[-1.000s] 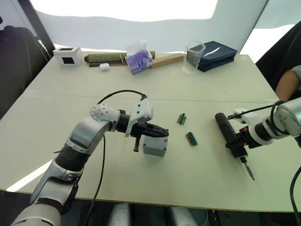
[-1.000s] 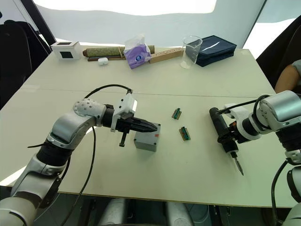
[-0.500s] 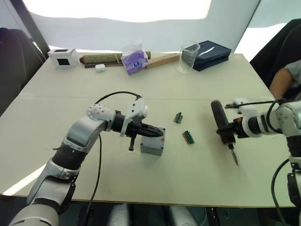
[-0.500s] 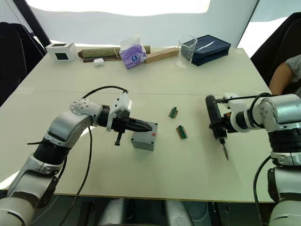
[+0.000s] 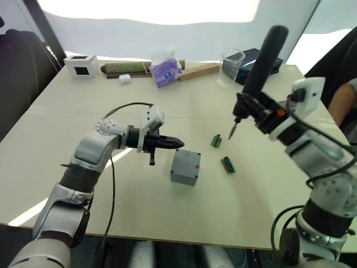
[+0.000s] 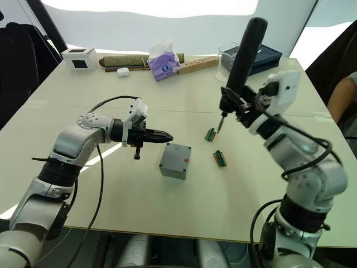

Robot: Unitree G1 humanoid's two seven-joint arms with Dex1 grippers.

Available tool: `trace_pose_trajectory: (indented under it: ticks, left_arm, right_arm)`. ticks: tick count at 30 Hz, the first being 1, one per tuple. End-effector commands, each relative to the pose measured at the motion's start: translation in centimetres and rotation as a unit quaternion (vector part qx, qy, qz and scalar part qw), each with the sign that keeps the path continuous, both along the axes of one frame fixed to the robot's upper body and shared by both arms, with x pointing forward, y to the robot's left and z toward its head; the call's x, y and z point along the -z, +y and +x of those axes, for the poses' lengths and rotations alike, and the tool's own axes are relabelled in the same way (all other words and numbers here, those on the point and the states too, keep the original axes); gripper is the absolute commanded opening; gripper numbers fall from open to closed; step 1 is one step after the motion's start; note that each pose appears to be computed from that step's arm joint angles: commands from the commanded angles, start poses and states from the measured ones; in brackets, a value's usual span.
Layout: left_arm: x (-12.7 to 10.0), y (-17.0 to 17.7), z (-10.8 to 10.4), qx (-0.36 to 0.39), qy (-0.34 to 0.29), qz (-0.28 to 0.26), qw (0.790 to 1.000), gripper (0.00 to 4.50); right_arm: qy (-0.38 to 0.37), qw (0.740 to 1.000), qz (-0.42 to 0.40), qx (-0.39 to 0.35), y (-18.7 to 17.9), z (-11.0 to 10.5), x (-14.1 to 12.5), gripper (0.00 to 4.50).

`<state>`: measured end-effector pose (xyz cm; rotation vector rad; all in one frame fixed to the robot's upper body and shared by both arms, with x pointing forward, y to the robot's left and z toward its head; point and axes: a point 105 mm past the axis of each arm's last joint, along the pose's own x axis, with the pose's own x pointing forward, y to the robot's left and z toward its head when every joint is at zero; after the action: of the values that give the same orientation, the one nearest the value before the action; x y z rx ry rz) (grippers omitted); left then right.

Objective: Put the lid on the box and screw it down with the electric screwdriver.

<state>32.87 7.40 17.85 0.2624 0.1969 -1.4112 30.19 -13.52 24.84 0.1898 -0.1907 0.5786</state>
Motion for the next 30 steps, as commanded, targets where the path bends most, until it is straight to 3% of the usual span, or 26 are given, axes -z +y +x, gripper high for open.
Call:
trace_pose_trajectory:
  ticks: [1,12,30]
  left_arm:
    - [0.2,-0.2,-0.7,0.01,-0.03,0.023,0.999,0.0]
    - [3.2,-1.3,-1.7,0.023,-0.011,0.053,0.998,0.0]
    - [3.2,-1.2,-1.4,0.03,-0.015,0.064,0.997,0.0]
  right_arm:
    - [-0.066,0.998,0.007,-0.013,1.7,-1.2,-1.5,1.87]
    - [-0.064,0.997,0.025,-0.025,3.9,-1.2,-0.1,1.87]
    - [-0.051,0.998,0.026,0.002,3.9,-0.4,2.3,1.87]
